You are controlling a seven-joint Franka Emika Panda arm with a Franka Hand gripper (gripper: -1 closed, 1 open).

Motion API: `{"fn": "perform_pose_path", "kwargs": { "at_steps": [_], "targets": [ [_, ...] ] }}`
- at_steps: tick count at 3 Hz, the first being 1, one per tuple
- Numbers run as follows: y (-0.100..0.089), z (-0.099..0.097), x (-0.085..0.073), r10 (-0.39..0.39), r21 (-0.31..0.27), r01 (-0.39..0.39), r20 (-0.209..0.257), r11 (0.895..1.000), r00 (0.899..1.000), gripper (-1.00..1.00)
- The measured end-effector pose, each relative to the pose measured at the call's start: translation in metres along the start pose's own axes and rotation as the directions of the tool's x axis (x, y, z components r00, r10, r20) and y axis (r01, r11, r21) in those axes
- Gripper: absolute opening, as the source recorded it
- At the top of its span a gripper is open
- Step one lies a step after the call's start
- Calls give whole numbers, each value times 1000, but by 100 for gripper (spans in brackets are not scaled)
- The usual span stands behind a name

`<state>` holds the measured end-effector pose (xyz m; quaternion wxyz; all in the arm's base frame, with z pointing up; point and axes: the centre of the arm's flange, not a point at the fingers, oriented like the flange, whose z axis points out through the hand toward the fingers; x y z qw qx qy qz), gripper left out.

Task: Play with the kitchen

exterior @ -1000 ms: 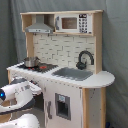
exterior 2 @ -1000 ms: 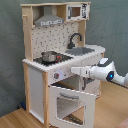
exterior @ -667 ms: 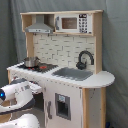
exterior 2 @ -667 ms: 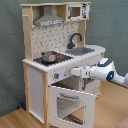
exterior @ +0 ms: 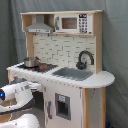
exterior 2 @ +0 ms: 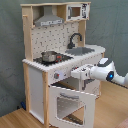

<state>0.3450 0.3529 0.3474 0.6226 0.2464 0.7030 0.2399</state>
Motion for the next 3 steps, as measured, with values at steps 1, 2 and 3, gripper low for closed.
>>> {"fn": "perform_pose_path", "kwargs": {
  "at_steps": [1,2,3],
  "targets": [
    [0,1,0,-87,7,87,-2,996,996,-100],
    [0,1,0,-87,8,87,-1,996,996,100],
    [-19,2,1,99,49,-99,1,994,995,100]
  ]
}}
